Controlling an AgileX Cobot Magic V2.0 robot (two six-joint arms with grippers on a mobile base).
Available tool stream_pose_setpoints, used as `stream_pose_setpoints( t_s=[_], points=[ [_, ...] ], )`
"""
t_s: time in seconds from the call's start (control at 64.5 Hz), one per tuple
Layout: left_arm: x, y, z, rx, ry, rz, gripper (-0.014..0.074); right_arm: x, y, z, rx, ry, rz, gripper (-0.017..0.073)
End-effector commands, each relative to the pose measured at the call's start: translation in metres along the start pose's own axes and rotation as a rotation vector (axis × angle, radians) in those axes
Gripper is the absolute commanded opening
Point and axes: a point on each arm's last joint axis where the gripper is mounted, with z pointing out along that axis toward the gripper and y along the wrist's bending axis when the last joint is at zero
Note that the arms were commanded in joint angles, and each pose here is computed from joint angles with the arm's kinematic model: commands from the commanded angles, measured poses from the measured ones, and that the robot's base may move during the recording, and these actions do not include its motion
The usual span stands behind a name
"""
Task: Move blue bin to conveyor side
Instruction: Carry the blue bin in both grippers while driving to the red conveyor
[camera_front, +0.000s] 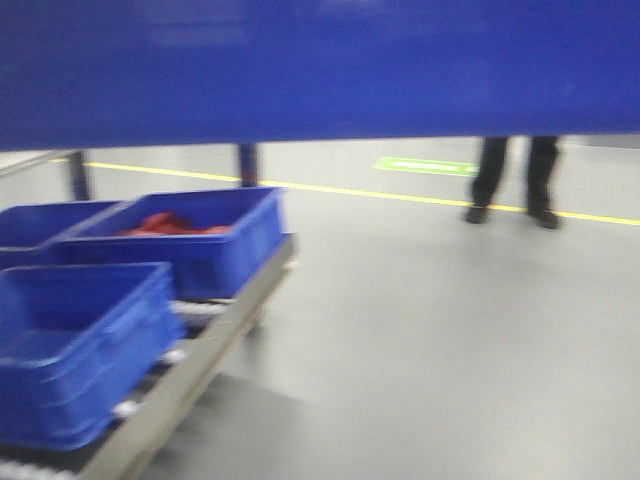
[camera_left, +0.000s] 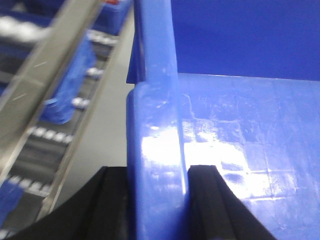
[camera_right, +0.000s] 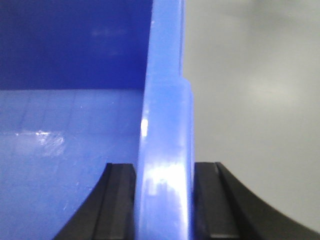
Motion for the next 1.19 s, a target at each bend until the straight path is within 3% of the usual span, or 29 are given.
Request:
stream_pose_setpoints(
  t_s=[0.0,1.178],
  points=[
    [-0.0076,0.0009,-0.0101,-0.003,-0.111,0.019,-0.0020,-0.0115,-0.0033,-0.0137,0.033,-0.144,-0.034,-0.0088],
    [-0.0076,0.0011,-0.0101,-0.005,-0.112,0.020,-0.0020,-0.0115,-0.0033,-0.0137,0.033,-0.144,-0.034,-0.0088]
  ],
)
